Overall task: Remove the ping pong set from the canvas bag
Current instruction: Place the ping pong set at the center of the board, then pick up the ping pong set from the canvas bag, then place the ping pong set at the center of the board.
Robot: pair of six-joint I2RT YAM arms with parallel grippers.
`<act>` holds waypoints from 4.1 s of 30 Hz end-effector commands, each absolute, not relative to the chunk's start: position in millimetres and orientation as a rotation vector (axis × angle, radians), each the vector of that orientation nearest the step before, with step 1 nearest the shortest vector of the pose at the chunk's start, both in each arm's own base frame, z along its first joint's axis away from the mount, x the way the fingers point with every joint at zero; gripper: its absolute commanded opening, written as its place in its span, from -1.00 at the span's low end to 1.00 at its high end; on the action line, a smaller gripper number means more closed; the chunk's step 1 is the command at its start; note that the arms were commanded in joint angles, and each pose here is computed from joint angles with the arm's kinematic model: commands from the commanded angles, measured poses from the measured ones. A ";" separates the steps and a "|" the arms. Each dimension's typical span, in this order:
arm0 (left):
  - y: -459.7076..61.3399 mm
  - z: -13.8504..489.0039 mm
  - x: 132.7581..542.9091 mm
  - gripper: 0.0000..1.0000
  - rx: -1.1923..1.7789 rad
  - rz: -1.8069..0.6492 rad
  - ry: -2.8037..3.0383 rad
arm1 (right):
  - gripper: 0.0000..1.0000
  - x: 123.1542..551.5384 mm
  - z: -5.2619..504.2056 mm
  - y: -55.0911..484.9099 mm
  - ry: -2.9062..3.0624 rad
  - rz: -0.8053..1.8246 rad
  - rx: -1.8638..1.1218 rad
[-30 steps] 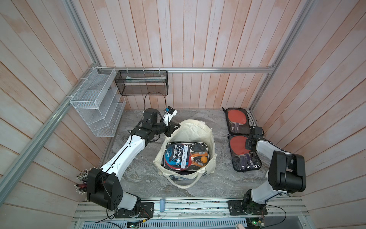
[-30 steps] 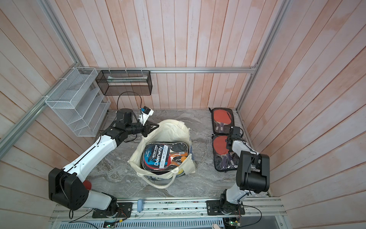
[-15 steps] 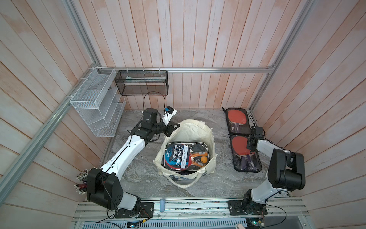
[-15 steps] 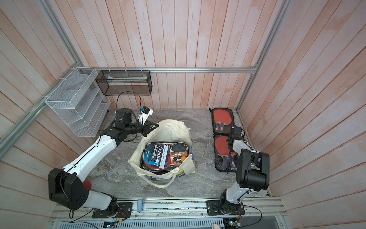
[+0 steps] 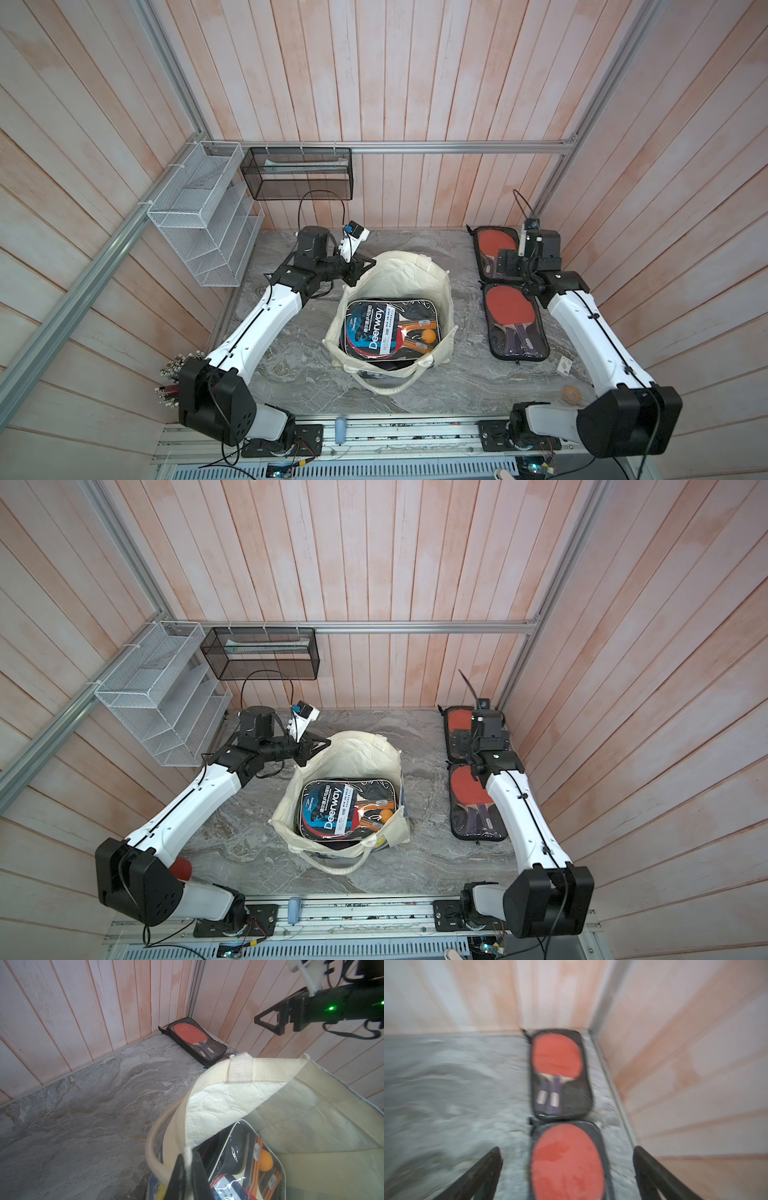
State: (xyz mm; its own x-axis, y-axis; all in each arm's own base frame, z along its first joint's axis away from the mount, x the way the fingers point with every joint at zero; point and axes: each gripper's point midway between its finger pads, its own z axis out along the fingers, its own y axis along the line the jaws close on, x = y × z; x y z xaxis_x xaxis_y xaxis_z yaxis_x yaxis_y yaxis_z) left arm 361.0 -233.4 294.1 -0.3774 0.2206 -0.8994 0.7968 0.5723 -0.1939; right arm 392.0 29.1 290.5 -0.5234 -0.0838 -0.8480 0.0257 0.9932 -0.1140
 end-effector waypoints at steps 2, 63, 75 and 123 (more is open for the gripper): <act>-235.0 366.5 349.2 -1.00 0.855 -0.786 1.668 | 0.98 353.9 357.5 127.4 1.976 0.283 -0.372; -224.2 368.9 350.9 -1.00 0.801 -0.745 1.670 | -1.00 272.8 222.3 364.5 2.082 0.663 -1.353; -201.5 373.2 383.4 -1.00 0.780 -0.612 1.691 | -1.00 298.4 401.5 335.3 1.646 0.510 -1.009; -159.1 402.7 410.4 -1.00 0.727 -0.555 1.608 | -1.00 535.5 391.1 113.6 1.772 0.121 -0.039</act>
State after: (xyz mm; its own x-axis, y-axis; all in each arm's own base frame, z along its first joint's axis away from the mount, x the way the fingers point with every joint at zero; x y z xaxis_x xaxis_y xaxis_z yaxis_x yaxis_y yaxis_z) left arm 424.2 -155.7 343.1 -0.2745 0.1909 -0.9425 0.6958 0.7160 -0.0577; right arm 521.5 109.9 354.6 -0.3402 -0.0638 -0.9382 -0.0856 0.9957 -0.0366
